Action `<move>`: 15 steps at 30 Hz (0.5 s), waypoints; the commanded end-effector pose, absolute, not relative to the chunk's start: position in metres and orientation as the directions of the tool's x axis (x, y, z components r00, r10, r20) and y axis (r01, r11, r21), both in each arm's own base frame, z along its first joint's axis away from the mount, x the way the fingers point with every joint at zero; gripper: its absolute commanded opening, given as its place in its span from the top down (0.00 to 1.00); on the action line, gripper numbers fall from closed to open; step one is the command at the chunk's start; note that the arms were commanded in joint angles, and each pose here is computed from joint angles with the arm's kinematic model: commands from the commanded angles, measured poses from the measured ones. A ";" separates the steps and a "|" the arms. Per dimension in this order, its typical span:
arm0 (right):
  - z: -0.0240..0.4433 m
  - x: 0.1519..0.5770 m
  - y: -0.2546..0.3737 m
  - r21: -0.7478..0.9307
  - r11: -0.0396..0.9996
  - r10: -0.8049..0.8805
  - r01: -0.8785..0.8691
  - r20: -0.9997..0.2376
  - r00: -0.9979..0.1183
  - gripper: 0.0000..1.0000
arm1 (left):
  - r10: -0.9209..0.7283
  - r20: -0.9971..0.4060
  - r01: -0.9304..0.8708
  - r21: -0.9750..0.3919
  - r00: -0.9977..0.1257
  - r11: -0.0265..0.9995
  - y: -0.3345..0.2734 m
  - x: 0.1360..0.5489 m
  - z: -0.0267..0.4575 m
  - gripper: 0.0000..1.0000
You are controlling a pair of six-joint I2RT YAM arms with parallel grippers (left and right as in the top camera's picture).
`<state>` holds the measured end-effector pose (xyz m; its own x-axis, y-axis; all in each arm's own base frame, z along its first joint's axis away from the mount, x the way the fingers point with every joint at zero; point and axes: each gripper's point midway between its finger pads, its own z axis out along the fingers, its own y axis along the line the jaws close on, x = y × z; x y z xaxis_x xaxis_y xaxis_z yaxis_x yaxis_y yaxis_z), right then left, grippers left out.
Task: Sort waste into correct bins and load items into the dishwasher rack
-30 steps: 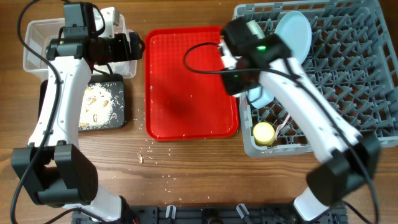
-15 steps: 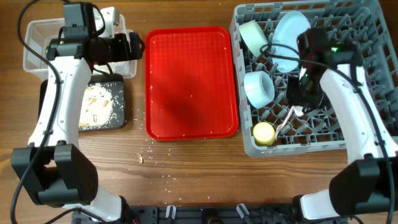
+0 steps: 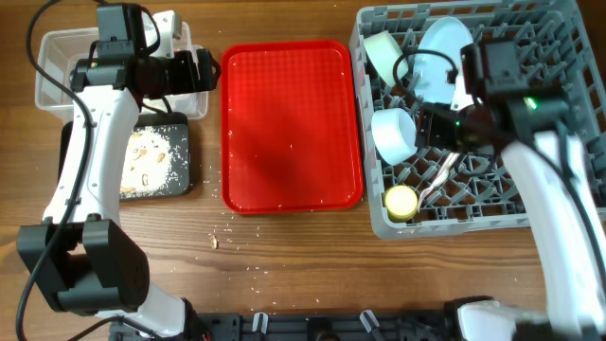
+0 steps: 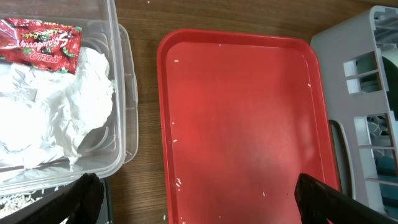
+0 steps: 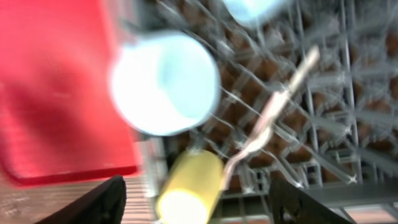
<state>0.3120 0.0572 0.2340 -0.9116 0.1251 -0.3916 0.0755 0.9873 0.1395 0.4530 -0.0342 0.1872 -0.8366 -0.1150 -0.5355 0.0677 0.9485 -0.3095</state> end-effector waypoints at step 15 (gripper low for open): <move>0.344 0.328 0.060 0.081 0.990 0.009 -0.113 -0.847 -0.532 0.00 | -0.107 -0.560 0.080 -0.299 -0.822 0.951 -0.035 0.455 0.197 0.00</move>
<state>0.3232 0.0691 0.3462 -0.6036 0.1563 -0.7818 -0.0397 0.9735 0.2252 0.4530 -0.0341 0.1872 -0.8366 -0.1150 -0.5356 0.0675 0.9486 -0.3092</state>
